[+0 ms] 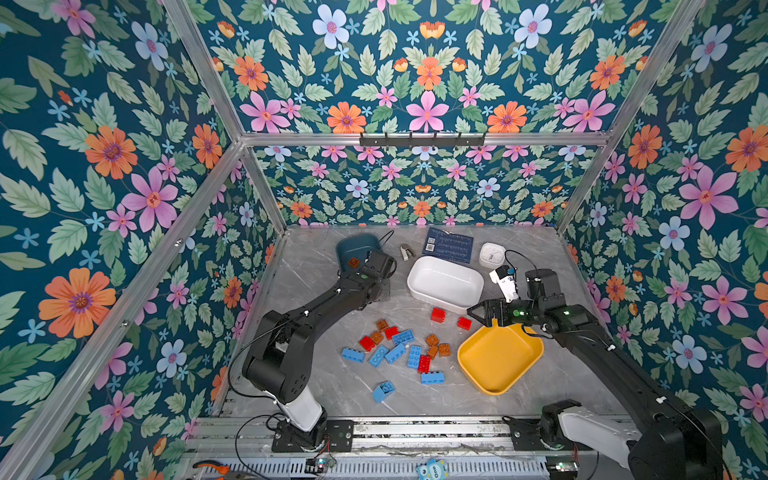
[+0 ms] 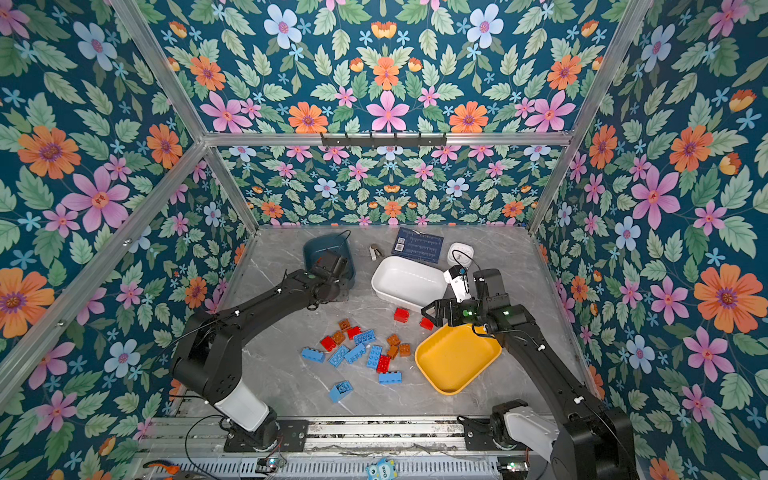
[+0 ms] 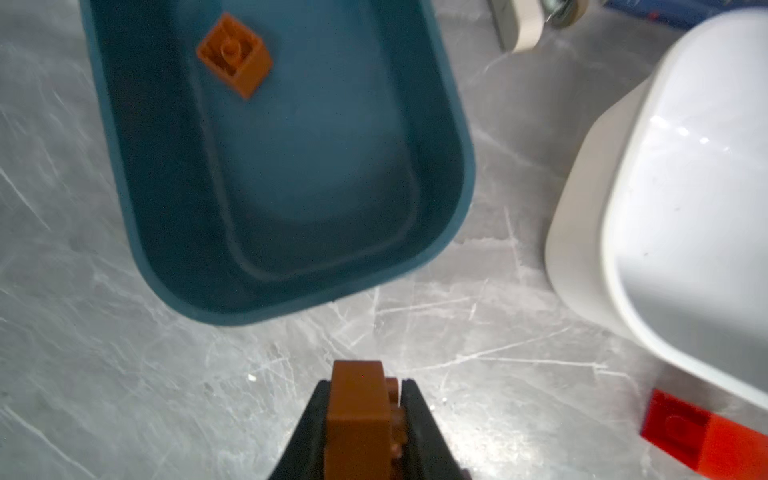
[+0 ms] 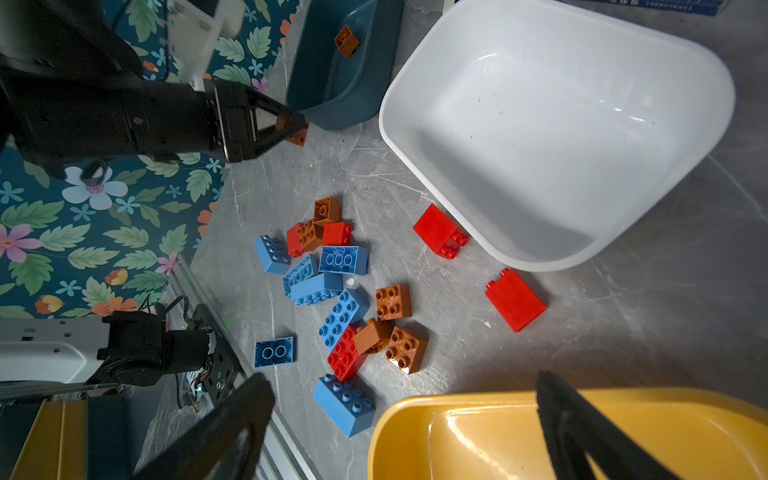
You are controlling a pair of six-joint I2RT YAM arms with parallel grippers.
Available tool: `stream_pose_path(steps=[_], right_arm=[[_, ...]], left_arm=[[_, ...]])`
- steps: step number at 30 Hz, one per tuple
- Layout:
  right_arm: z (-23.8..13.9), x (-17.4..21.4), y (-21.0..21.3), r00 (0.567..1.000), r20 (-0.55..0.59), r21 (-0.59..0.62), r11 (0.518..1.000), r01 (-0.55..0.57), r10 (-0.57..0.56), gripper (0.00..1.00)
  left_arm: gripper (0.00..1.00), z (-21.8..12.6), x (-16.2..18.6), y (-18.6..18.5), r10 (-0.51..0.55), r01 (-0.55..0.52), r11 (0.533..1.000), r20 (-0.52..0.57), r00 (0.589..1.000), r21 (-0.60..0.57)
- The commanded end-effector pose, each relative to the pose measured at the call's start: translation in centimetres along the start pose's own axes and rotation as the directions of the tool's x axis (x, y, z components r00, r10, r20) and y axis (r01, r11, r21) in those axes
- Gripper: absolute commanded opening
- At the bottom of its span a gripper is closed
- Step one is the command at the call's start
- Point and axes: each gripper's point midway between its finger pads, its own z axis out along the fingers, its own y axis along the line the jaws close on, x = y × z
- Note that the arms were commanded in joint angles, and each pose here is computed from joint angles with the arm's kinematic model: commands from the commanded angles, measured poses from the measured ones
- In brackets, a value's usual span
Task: Sort the legos into containers by color
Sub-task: 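Move the brick over the teal tub and release it with the left gripper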
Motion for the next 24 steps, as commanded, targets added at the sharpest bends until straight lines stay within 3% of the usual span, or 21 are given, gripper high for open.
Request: stream_pose_path(steps=[1, 7, 12, 16, 20, 24], right_arm=[[0.0, -0.9, 0.4, 1.000, 0.020, -0.015, 1.000, 0.021, -0.021, 0.99], [0.0, -1.6, 0.6, 0.999, 0.035, -0.021, 0.999, 0.028, -0.028, 0.99], [0.0, -1.7, 0.5, 0.999, 0.035, -0.016, 0.999, 0.028, -0.027, 0.99], [0.3, -1.5, 0.3, 0.999, 0.032, -0.015, 1.000, 0.024, -0.023, 0.99], [0.3, -1.2, 0.2, 1.000, 0.025, -0.013, 1.000, 0.018, -0.017, 0.99], [0.3, -1.0, 0.0, 1.000, 0.021, -0.007, 1.000, 0.016, -0.016, 0.99]], left_arm=[[0.23, -0.3, -3.2, 1.7, 0.067, -0.063, 0.995, 0.045, 0.997, -0.081], [0.24, 3.2, -8.3, 4.7, 0.044, -0.035, 0.991, 0.068, 0.997, -0.129], [0.24, 6.5, -9.3, 7.4, 0.057, -0.047, 0.972, 0.037, 0.998, -0.229], [0.26, 8.6, -8.1, 8.8, 0.058, -0.055, 0.954, 0.001, 0.998, -0.293], [0.37, 9.9, -7.0, 8.8, 0.050, -0.056, 0.956, -0.029, 0.998, -0.287], [0.66, 9.4, -7.0, 8.9, 0.049, -0.056, 0.956, -0.031, 0.998, -0.288]])
